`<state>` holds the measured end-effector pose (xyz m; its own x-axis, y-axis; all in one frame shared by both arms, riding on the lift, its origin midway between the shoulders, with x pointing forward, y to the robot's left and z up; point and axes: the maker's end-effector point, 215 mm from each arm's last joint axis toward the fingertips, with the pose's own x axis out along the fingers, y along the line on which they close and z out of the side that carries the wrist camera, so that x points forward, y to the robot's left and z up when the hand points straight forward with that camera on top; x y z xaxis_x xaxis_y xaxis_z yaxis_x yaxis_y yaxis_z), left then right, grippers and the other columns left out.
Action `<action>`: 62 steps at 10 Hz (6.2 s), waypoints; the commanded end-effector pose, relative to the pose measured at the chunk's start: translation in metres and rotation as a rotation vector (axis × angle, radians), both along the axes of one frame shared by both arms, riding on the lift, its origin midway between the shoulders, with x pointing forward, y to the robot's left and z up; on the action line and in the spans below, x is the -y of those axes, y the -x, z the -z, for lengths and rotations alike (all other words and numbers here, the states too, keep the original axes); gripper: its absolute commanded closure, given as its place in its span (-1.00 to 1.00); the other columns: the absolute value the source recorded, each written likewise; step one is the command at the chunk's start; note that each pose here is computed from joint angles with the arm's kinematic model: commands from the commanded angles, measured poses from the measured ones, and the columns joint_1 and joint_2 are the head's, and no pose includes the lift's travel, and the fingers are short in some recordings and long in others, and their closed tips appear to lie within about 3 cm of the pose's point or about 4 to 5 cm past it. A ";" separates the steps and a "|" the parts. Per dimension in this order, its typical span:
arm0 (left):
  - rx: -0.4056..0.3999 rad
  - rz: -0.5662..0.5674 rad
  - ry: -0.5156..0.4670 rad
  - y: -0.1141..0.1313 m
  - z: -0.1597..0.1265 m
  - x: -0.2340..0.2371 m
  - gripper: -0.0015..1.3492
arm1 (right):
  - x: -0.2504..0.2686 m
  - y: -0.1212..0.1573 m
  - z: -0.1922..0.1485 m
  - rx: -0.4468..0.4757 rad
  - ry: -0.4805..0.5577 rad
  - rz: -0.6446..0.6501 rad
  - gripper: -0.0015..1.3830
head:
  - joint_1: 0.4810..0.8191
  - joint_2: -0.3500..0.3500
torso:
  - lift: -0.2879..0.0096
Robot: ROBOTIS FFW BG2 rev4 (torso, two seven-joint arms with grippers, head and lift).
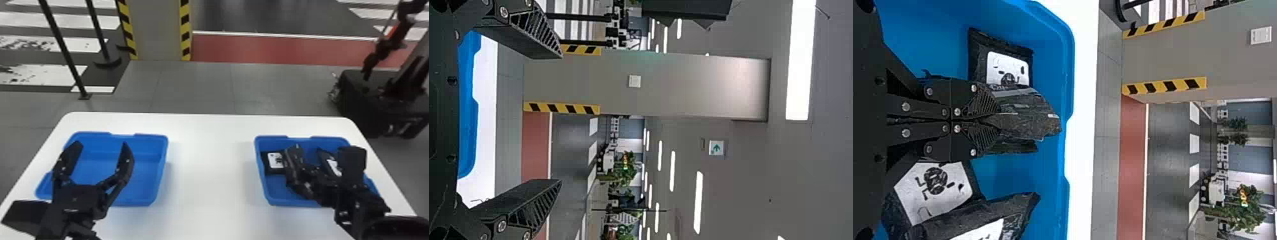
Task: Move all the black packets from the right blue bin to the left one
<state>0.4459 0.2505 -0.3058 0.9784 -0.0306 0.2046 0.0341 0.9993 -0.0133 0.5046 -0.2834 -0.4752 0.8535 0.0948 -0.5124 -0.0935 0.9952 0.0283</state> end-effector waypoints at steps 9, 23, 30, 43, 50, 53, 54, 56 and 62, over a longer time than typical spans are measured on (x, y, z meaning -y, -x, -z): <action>0.087 0.089 0.357 0.003 -0.064 0.031 -0.80 | -0.097 0.023 -0.187 0.359 -0.229 -0.319 0.65 | 0.27 0.09 | 0.20; -0.277 0.559 0.485 -0.010 -0.032 0.141 -0.74 | -0.307 0.023 -0.191 0.066 -0.725 -1.036 0.65 | 0.27 0.49 | 0.20; -0.189 0.504 0.457 -0.015 -0.050 0.121 0.80 | -0.313 0.017 -0.189 0.055 -0.738 -1.041 0.65 | 0.27 0.45 | 0.20; -0.117 -0.107 -0.149 -0.024 0.012 -0.043 0.12 | -0.144 -0.012 -0.111 0.123 -0.365 -0.566 -0.70 | 0.27 0.52 | 0.20; 0.074 0.050 0.199 -0.014 -0.038 0.017 -0.82 | -0.043 0.010 -0.087 0.106 -0.123 -0.267 -0.70 | 0.27 0.12 | 0.20; 0.064 0.065 0.219 -0.010 -0.033 0.020 -0.82 | 0.028 0.030 -0.064 0.016 -0.011 -0.082 -0.70 | 0.27 -0.10 | 0.20; 0.056 0.068 0.222 -0.008 -0.029 0.021 -0.82 | 0.049 0.031 -0.058 0.001 0.008 -0.036 -0.70 | 0.27 -0.20 | 0.20; 0.042 0.071 0.230 -0.005 -0.023 0.022 -0.81 | 0.088 0.016 -0.047 -0.028 0.031 0.033 -0.70 | 0.27 -0.36 | 0.20; 0.036 0.080 0.228 -0.006 -0.022 0.023 -0.81 | 0.122 -0.012 -0.008 -0.090 -0.004 0.107 -0.70 | 0.27 -0.57 | 0.20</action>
